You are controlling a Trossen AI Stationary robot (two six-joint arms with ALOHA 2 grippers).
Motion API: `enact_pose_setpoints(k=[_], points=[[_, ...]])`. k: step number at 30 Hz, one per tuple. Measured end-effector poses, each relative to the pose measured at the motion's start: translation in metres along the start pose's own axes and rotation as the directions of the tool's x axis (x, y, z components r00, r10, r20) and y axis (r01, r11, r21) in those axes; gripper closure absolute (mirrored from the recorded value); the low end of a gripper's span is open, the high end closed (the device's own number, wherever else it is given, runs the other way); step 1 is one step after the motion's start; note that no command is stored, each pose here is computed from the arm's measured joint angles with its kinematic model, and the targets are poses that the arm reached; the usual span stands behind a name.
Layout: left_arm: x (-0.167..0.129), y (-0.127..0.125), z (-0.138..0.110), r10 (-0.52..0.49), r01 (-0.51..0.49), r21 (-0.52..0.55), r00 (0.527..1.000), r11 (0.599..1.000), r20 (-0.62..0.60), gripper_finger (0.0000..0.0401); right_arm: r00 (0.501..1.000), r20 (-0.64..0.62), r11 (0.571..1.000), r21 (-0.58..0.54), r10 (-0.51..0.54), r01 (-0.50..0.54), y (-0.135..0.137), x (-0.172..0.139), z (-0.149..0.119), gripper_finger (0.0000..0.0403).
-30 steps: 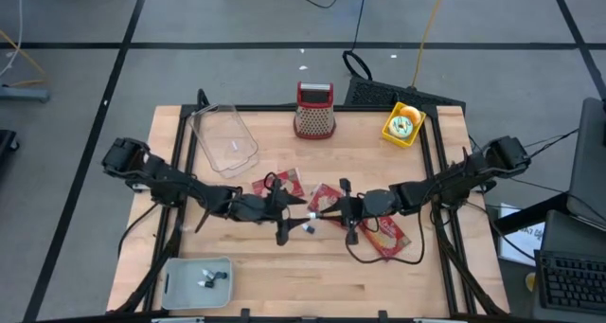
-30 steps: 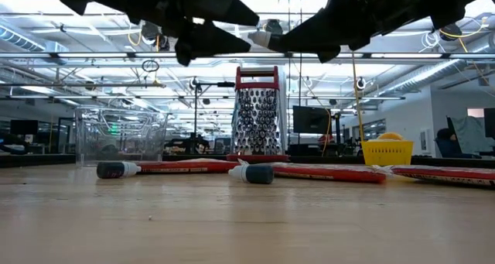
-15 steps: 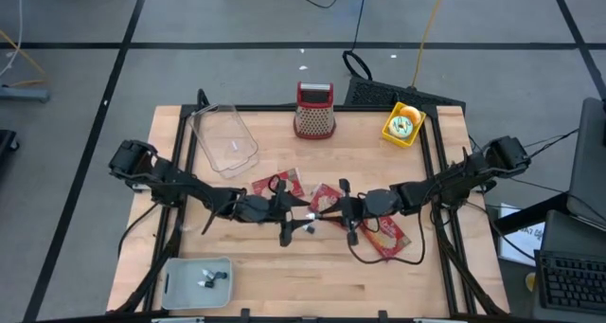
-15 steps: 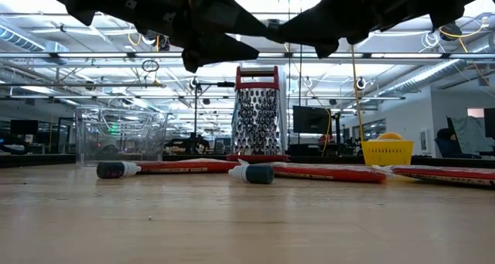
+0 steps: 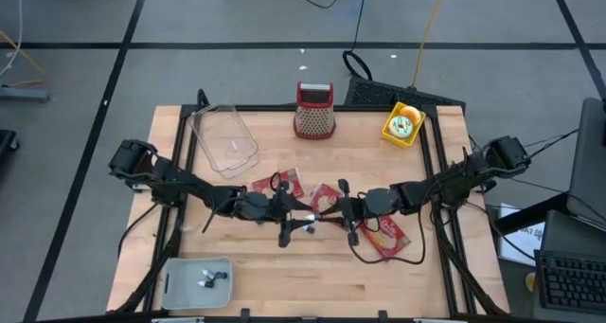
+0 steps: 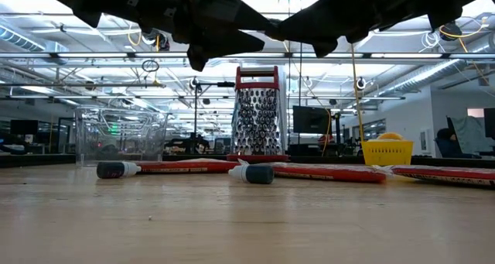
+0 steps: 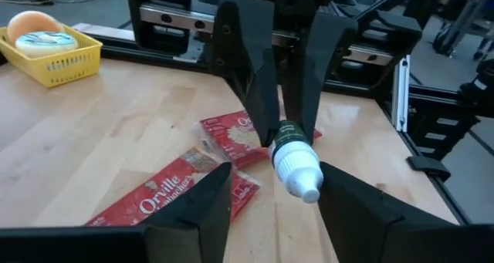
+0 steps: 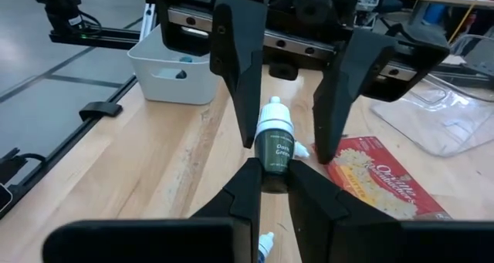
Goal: Pick & Place Food Item
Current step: Put the green food coloring bottle into the gray bin
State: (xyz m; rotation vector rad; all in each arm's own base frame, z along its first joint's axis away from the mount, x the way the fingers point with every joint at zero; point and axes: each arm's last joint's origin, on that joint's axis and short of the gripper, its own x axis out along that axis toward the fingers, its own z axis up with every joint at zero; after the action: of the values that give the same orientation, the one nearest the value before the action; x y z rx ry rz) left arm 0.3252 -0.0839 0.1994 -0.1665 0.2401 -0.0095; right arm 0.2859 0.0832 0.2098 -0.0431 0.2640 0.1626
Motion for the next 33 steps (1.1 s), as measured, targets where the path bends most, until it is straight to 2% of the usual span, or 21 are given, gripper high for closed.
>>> enact_pose_setpoints(k=[16, 19, 24, 29, 33], points=[[0.000, -0.002, 0.004, -0.056, 0.054, 0.060, 0.998, 0.997, 0.039, 0.0342, 1.000, -0.002, 1.000, 0.000, 0.000, 0.000, 0.000, 0.000, 0.000, 0.0365], [0.000, -0.002, 0.004, -0.056, 0.053, 0.060, 0.998, 0.997, 0.039, 0.0344, 1.000, -0.003, 1.000, 0.000, 0.000, 0.000, 0.000, 0.000, 0.000, 0.0365], [0.000, -0.002, 0.005, -0.040, 0.038, 0.051, 0.998, 0.998, 0.045, 0.0324, 1.000, -0.003, 1.000, 0.000, -0.002, 0.002, 0.000, 0.000, 0.000, 0.0361], [-0.003, -0.002, 0.006, -0.043, 0.042, 0.032, 0.999, 0.999, 0.028, 0.0344, 1.000, -0.016, 0.997, 0.081, -0.002, 0.003, 0.000, 0.000, -0.001, 0.0333], [-0.014, -0.004, 0.014, -0.051, 0.051, 0.001, 0.999, 0.999, -0.003, 0.0348, 0.998, -0.065, 0.996, 0.089, 0.009, -0.003, 0.001, 0.000, -0.007, 0.0305]])
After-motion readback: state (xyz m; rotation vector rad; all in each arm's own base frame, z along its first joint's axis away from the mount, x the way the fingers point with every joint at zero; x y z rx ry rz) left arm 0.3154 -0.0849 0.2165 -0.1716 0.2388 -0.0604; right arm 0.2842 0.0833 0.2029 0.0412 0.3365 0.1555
